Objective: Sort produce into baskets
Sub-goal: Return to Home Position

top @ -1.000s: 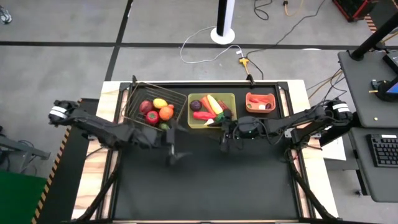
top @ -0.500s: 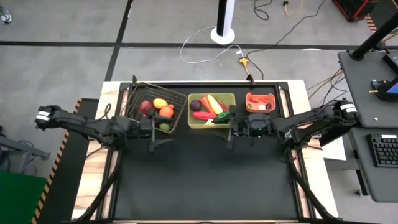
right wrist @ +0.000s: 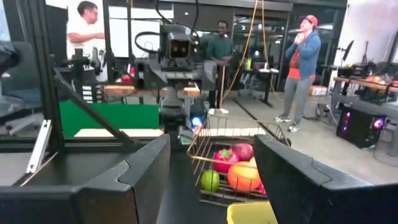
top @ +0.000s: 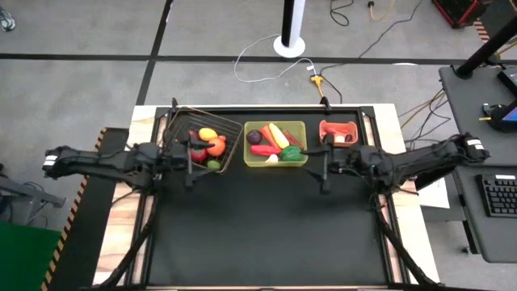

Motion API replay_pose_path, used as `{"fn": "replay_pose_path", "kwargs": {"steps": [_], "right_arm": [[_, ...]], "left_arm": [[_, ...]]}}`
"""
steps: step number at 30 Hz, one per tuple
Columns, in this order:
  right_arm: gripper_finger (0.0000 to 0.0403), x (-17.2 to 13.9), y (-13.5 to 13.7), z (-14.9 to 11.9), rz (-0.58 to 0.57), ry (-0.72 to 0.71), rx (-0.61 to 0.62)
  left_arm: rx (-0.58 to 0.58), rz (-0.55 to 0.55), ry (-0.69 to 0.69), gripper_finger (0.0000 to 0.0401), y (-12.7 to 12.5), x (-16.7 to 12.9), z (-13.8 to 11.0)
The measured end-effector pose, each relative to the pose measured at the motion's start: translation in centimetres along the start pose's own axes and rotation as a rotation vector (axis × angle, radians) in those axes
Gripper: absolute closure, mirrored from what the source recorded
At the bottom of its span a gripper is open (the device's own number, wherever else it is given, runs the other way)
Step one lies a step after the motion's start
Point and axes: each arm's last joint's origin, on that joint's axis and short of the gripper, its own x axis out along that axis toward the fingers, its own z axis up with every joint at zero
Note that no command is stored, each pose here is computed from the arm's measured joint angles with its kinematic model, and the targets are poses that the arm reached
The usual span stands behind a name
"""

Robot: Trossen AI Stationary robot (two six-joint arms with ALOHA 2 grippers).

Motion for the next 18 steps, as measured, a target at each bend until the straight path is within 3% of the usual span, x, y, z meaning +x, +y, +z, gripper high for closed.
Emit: {"fn": "replay_pose_path", "kwargs": {"steps": [5, 18], "right_arm": [[0.0179, -1.6, -0.2, -0.7, -0.001, -0.008, 0.012], [0.0179, -3.1, -0.3, -2.8, -0.001, -0.028, 0.056]], "left_arm": [[-0.042, -0.087, -0.033, 0.0011, 0.1, -1.7, 0.5], [-0.101, -0.098, -0.097, 0.0011, 0.5, -3.9, -2.7]]}}
